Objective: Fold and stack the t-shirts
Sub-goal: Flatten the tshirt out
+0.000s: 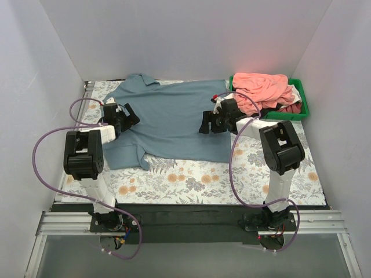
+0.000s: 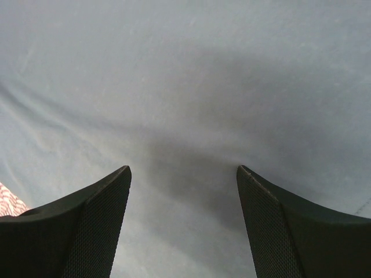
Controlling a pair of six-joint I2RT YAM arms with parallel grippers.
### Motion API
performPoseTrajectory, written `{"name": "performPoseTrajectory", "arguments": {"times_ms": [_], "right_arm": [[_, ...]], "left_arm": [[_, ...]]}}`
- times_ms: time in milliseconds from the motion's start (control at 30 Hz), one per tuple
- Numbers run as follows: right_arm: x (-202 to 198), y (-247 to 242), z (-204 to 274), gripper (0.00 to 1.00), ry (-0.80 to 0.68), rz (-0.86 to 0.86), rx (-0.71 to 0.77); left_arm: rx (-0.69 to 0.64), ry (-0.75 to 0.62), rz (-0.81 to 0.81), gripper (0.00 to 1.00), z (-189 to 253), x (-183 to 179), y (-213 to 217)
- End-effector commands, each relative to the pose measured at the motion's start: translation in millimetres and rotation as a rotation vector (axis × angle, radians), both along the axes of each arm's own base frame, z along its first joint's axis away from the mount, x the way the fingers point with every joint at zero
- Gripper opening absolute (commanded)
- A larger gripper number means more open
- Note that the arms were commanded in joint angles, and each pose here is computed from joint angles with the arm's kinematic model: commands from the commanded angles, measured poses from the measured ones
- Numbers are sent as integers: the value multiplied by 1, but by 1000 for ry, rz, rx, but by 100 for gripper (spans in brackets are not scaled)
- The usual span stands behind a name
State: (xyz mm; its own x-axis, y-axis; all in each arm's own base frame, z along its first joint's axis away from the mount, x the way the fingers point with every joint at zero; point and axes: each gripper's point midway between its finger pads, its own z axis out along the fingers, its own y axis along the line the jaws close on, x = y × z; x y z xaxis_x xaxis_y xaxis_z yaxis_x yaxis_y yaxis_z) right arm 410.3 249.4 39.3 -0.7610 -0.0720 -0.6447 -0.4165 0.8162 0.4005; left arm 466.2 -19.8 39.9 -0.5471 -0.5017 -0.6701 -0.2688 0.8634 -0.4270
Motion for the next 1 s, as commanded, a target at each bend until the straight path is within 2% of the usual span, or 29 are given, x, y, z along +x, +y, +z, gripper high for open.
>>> {"name": "performPoseTrajectory", "arguments": {"times_ms": [0, 133, 200, 367, 433, 567, 633, 667, 767, 833, 867, 900, 967], "right_arm": [[19, -15, -8, 80, 40, -75, 6], [35, -25, -11, 79, 54, -104, 22], [40, -27, -11, 79, 59, -111, 21], [68, -28, -10, 80, 48, -120, 35], [68, -28, -16, 80, 75, -110, 26], [79, -21, 2, 78, 30, -77, 47], [80, -16, 20, 77, -19, -56, 45], [79, -14, 25, 77, -44, -39, 30], [71, 1, 57, 77, -151, 2, -19], [57, 21, 77, 77, -213, 34, -44], [52, 27, 82, 77, -237, 53, -61], [39, 44, 92, 77, -265, 85, -66], [25, 61, 100, 77, -290, 125, -67]], "left_arm": [[-16, 77, -15, 90, -19, 1, -1], [-15, 76, -28, 90, -17, 22, -2], [-14, 115, -36, 90, -32, 25, -2], [-10, 89, -47, 90, -27, 61, -1], [-6, 115, -57, 90, -35, 62, -2], [-11, 44, -89, 89, -10, 77, -6], [-2, -3, -95, 88, 16, 76, -7], [13, -75, -88, 88, 41, 77, -5], [40, -165, -55, 88, 76, 68, 0], [78, -215, 27, 87, 99, 46, 15], [89, -267, 87, 88, 125, 36, 24], [121, -234, 145, 88, 110, 17, 35], [121, -299, 226, 88, 137, -5, 44]]}}
